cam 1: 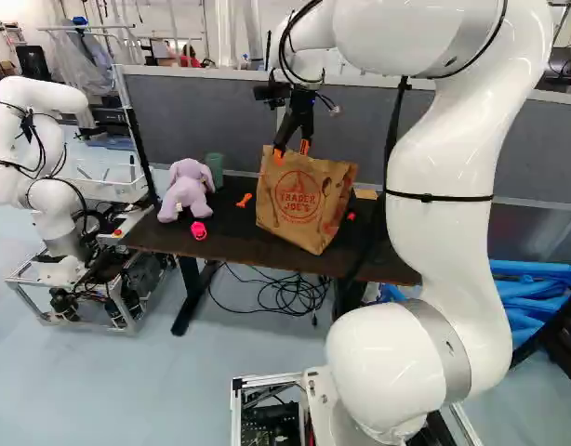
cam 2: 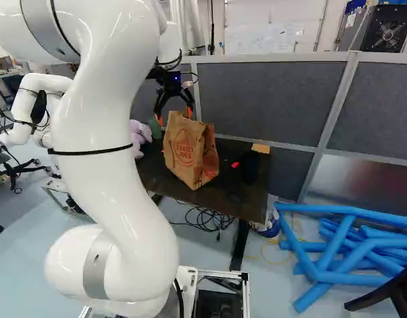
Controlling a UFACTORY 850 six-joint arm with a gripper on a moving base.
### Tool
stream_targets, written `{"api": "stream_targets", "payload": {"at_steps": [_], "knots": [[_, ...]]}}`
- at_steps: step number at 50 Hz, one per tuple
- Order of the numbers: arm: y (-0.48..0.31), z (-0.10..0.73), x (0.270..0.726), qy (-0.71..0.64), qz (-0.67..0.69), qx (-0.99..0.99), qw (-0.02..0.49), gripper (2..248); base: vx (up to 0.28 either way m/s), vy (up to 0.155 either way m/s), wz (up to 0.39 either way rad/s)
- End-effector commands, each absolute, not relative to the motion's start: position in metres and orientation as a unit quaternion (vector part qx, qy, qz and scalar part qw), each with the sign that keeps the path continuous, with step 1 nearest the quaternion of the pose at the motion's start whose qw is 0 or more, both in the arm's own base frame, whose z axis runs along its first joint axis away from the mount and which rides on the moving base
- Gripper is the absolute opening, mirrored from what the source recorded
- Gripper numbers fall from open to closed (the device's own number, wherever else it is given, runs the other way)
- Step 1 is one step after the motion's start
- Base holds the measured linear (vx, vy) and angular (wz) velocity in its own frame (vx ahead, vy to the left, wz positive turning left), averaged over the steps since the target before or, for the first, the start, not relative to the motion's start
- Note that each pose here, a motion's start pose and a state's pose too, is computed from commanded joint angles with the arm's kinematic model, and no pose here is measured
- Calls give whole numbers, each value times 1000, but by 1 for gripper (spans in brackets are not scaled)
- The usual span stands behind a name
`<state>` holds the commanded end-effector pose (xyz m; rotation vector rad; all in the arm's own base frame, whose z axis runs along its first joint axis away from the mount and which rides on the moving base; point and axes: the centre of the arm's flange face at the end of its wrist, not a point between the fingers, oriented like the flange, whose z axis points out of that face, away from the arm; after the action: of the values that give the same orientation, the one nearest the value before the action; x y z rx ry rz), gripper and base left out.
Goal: Pick up the bag on the ground and place it on the table
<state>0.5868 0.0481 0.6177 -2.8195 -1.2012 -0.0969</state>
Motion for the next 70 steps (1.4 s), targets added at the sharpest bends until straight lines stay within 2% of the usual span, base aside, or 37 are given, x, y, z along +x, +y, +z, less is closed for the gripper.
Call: {"api": "stream_targets", "payload": {"at_steps": [45, 70], "knots": [[37, 690, 542, -390, -24, -919, 43, 247, 0, 0, 0], [36, 699, 538, -390, -32, -919, 40, 247, 0, 0, 0]]}}
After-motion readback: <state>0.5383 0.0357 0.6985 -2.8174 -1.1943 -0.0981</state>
